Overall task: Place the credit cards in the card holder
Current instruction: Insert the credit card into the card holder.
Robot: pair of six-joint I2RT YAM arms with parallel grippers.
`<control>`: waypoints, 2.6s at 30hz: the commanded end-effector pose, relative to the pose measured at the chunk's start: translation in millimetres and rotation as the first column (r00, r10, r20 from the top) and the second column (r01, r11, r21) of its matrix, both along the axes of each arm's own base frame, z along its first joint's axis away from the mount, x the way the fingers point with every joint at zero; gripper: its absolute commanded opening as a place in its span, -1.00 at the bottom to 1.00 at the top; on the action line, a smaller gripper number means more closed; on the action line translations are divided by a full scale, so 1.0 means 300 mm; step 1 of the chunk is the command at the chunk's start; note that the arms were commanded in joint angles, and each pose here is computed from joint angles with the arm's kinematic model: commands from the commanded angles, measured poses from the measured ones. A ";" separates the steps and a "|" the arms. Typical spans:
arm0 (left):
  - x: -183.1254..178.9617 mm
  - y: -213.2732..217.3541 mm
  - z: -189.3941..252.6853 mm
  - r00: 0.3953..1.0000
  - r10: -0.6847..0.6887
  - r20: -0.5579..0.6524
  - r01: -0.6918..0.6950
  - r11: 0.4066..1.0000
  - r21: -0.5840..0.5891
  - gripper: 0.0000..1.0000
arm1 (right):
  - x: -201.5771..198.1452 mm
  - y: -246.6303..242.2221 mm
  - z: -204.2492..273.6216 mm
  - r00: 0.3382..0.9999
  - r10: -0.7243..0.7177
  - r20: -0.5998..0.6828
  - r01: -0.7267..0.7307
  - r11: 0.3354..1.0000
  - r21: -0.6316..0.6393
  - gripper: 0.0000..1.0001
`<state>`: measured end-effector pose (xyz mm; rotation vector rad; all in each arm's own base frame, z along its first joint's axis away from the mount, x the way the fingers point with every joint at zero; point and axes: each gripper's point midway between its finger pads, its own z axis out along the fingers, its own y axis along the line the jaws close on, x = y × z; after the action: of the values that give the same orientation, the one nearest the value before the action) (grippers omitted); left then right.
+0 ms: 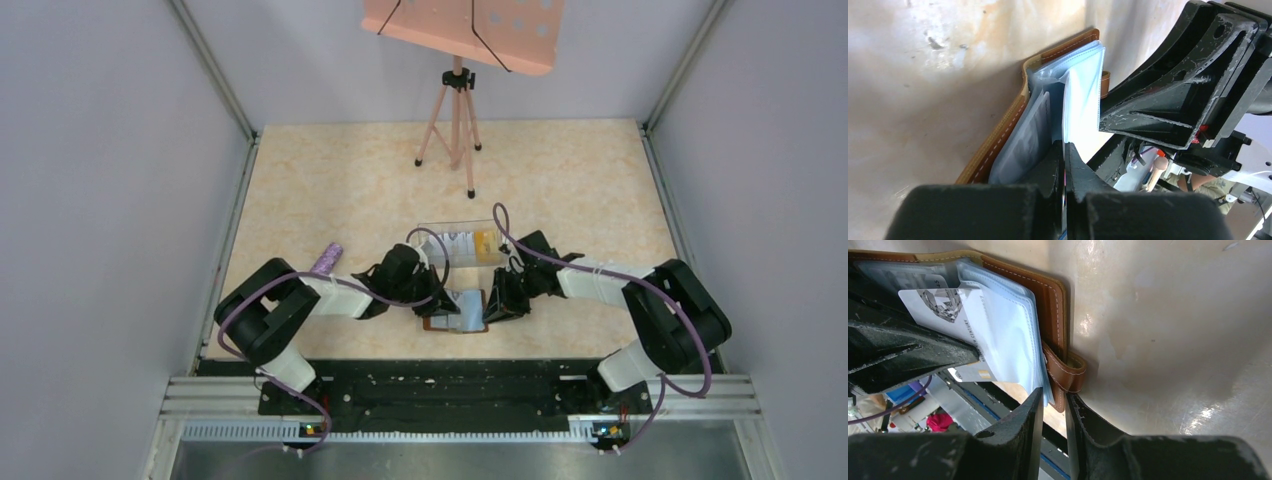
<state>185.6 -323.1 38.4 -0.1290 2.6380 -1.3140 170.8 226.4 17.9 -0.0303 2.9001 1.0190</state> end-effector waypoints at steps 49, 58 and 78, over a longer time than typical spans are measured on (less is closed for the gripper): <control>-0.058 -0.104 0.042 0.973 -0.230 0.030 0.223 0.965 0.139 -1.00 | 0.033 0.062 0.035 0.997 0.046 0.056 -0.051 0.995 0.088 -0.52; -0.054 -0.041 0.006 0.981 -0.193 0.003 0.189 0.962 0.198 -0.15 | 0.037 0.062 0.058 0.996 0.043 0.077 -0.050 0.994 0.093 -0.52; -0.051 -0.039 0.016 0.971 -0.240 0.013 0.230 0.944 0.236 -0.46 | 0.123 0.160 0.187 0.983 0.063 0.175 -0.103 0.967 0.234 -1.00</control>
<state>166.1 -328.1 34.1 0.2057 2.8477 -1.0230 193.9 252.7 62.1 -0.1631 2.7092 1.1990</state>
